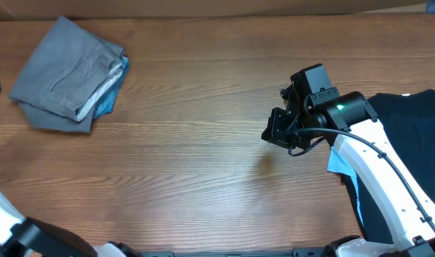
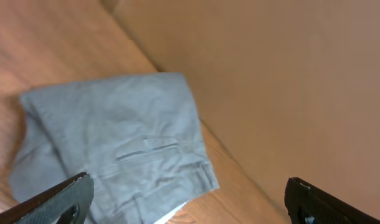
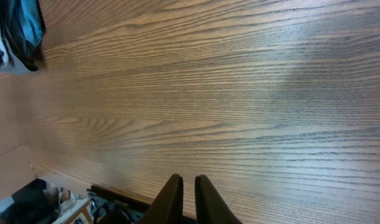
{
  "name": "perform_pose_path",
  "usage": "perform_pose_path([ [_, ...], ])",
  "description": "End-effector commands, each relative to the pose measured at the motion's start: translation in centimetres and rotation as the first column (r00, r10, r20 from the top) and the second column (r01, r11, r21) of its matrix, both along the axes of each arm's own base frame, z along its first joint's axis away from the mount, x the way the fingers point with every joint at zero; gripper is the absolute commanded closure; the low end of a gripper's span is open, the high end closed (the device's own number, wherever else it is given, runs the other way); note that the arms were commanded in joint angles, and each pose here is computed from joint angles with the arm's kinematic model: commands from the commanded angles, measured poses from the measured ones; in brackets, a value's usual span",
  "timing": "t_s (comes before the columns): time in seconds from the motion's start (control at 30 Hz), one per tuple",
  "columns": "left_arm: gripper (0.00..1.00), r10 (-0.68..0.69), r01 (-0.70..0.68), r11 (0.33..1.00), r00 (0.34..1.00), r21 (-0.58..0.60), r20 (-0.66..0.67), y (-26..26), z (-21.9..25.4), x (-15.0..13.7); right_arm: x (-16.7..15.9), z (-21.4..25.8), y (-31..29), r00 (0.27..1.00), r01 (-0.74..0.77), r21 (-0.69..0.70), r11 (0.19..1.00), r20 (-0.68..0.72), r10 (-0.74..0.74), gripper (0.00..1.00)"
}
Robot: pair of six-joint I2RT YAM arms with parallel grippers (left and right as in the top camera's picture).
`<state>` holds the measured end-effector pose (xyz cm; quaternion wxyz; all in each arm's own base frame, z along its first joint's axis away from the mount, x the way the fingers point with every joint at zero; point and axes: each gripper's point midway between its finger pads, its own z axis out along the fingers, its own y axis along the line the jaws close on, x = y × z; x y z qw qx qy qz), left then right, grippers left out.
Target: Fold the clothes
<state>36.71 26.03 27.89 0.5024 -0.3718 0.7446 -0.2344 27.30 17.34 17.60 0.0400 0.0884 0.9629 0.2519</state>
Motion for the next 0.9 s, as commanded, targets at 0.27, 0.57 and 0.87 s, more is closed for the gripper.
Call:
perform_pose_path([
  [0.27, 0.0, -0.367, 0.395, 0.865, 0.919, 0.309, -0.147, -14.3, 1.4, 2.7, 0.9, 3.3, -1.3, 0.986, 0.003, -0.048, 0.999, 0.164, 0.005, 0.88],
  [0.57, 0.0, -0.47, 0.534, 0.621, 0.839, 0.574, -0.272, -26.6, 8.8, -5.7, 0.5, 17.3, -4.8, 0.783, 0.067, -0.075, 0.995, 0.622, -0.006, 0.77],
  [0.87, 0.0, -0.561, 0.581, 0.574, 0.792, 0.577, -0.24, -31.4, 11.0, -14.3, -6.4, 26.2, -7.9, 0.531, 0.067, -0.031, 0.997, 0.848, -0.009, 0.0],
])
